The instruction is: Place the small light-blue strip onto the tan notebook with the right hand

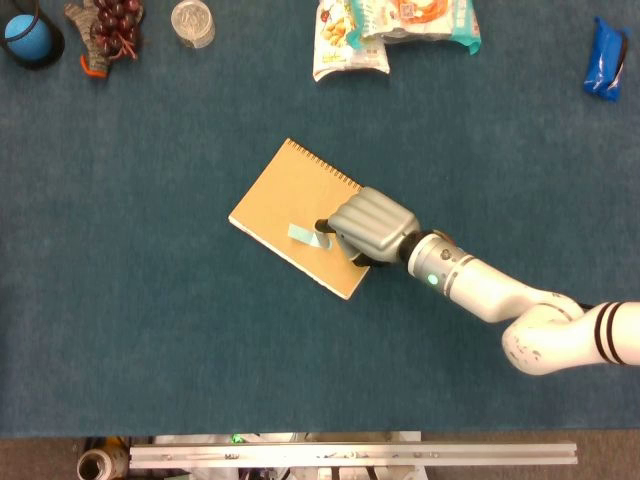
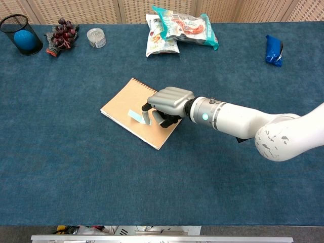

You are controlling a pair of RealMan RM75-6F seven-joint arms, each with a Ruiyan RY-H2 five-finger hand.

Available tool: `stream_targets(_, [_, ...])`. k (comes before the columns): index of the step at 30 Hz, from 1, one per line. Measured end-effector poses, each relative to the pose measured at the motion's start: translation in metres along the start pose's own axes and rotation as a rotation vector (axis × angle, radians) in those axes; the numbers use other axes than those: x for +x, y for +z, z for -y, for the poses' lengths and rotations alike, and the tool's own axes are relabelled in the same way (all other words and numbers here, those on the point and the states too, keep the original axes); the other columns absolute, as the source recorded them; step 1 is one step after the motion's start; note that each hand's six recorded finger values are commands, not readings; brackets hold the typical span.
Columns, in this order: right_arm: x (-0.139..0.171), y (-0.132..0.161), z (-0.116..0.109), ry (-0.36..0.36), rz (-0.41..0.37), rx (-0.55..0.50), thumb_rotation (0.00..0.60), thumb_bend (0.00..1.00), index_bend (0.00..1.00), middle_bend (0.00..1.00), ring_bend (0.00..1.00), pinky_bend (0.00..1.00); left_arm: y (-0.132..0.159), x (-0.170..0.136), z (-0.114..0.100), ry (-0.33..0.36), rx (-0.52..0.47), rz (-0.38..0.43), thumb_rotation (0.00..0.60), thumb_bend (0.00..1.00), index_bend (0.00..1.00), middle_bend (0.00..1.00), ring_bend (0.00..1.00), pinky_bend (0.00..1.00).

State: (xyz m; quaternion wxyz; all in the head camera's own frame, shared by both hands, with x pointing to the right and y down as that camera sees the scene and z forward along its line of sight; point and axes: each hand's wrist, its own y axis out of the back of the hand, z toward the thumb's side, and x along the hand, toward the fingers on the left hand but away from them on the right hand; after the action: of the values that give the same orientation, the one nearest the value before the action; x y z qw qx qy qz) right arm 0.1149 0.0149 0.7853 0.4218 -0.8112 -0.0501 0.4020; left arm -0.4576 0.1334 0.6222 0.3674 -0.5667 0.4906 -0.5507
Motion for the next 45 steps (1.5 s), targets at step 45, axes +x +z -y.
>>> stream_targets(45, [0.002,-0.005,-0.002,-0.007,0.018,0.017,0.589,1.00,0.43,1.00,1.00,1.00,0.000,-0.001,0.000,0.000,0.000,-0.001,0.600,0.31,0.07,0.20,0.26,0.17])
